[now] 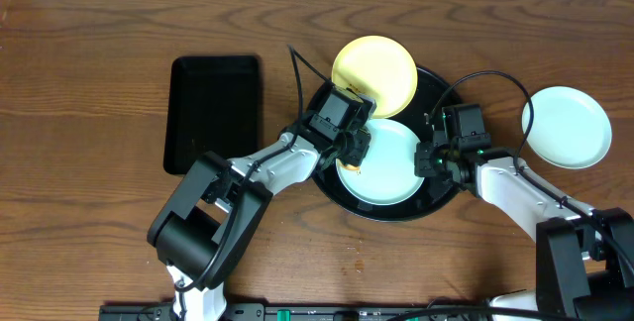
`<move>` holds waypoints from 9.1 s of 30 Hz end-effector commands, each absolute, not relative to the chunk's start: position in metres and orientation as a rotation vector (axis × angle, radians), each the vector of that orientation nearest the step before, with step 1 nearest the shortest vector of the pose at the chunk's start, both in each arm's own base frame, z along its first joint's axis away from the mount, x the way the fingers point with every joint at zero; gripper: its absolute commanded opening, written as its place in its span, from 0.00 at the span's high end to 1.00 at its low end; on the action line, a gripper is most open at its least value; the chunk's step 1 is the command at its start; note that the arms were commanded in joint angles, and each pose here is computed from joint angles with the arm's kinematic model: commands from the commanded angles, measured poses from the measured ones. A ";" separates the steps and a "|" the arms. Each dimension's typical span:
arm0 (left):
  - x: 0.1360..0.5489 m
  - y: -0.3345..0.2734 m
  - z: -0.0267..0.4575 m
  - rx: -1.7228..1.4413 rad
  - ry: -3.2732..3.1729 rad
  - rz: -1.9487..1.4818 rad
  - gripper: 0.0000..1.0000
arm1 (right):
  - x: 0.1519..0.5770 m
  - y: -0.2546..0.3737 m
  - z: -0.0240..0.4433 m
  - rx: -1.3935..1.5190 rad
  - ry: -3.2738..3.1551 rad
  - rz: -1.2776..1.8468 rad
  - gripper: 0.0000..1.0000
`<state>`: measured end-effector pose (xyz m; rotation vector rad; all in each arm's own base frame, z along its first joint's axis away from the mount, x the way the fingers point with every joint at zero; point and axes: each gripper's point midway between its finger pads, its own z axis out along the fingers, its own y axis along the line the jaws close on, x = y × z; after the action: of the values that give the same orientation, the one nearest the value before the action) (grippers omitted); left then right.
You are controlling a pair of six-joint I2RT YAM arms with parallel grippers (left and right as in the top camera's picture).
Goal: Clean dirty plates on tray and stack at the side
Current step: 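Lift the sponge with the left gripper and carry it to the plate, then scrub the pale green plate with the sponge in the left gripper, then return the sponge to the black rectangular tray with the left gripper, then lift the pale green plate with the right gripper and carry it right, then stack the pale green plate onto the plate at the right, release, then move the right gripper to the yellow plate and pull it to tray center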
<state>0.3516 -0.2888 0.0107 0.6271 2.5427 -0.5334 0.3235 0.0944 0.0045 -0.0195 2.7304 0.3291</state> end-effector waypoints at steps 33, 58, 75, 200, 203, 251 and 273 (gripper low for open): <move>0.271 -0.271 -0.053 0.797 2.881 -0.593 0.93 | 0.318 0.094 -0.002 -0.031 2.751 0.313 0.99; 0.213 -0.319 0.035 0.976 2.819 -1.436 0.93 | 0.318 0.094 -0.002 -0.031 2.750 0.313 0.99; 0.354 -0.192 0.187 0.550 2.554 -0.543 0.92 | 0.318 0.094 -0.001 -0.032 2.748 0.313 0.82; 0.388 0.027 -0.020 -0.316 2.954 0.232 0.15 | 0.384 -0.071 0.180 0.422 2.203 0.059 0.99; 0.389 0.027 -0.020 -0.316 2.954 0.232 0.15 | 0.372 -0.131 0.163 0.689 2.178 0.020 0.99; 0.388 0.027 -0.020 -0.316 2.954 0.232 0.15 | 0.538 0.161 0.062 -0.624 2.389 0.295 0.37; 0.388 0.027 -0.020 -0.316 2.954 0.232 0.15 | 0.502 0.120 0.080 -0.064 2.640 0.257 0.99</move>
<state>0.4044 0.0262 0.0035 -0.3211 2.8760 0.2046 0.5002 0.1420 0.0377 -0.3796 2.6517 0.3078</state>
